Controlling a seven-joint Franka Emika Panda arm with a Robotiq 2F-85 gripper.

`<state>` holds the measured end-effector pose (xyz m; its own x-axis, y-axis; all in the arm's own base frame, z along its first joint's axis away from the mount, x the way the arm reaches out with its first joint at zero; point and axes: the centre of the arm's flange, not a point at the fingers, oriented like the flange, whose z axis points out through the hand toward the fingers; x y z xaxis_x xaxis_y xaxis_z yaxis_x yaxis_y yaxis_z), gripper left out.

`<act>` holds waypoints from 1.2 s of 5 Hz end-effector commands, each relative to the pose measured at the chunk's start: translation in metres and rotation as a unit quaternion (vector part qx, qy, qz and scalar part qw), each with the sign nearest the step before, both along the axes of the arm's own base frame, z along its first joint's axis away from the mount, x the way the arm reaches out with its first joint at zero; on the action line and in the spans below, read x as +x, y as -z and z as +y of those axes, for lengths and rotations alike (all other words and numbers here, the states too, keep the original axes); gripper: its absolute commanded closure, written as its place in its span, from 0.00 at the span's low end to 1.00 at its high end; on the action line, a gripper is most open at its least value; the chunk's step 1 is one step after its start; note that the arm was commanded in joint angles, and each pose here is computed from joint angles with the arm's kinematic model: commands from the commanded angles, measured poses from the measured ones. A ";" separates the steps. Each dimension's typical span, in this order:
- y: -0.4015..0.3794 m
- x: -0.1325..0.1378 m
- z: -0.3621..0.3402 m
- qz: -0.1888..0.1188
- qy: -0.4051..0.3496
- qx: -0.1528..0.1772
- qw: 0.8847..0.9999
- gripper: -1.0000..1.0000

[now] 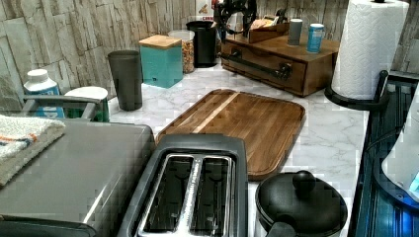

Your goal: Open the drawer.

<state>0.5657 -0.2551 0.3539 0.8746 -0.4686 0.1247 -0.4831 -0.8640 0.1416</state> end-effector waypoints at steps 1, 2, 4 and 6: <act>0.000 0.000 -0.013 0.075 -0.007 -0.082 0.994 0.00; 0.009 -0.014 -0.026 0.069 0.003 -0.069 0.995 0.00; 0.038 -0.033 -0.013 0.024 0.037 -0.054 0.998 0.00; 0.073 -0.036 -0.018 0.019 0.030 -0.049 0.998 0.00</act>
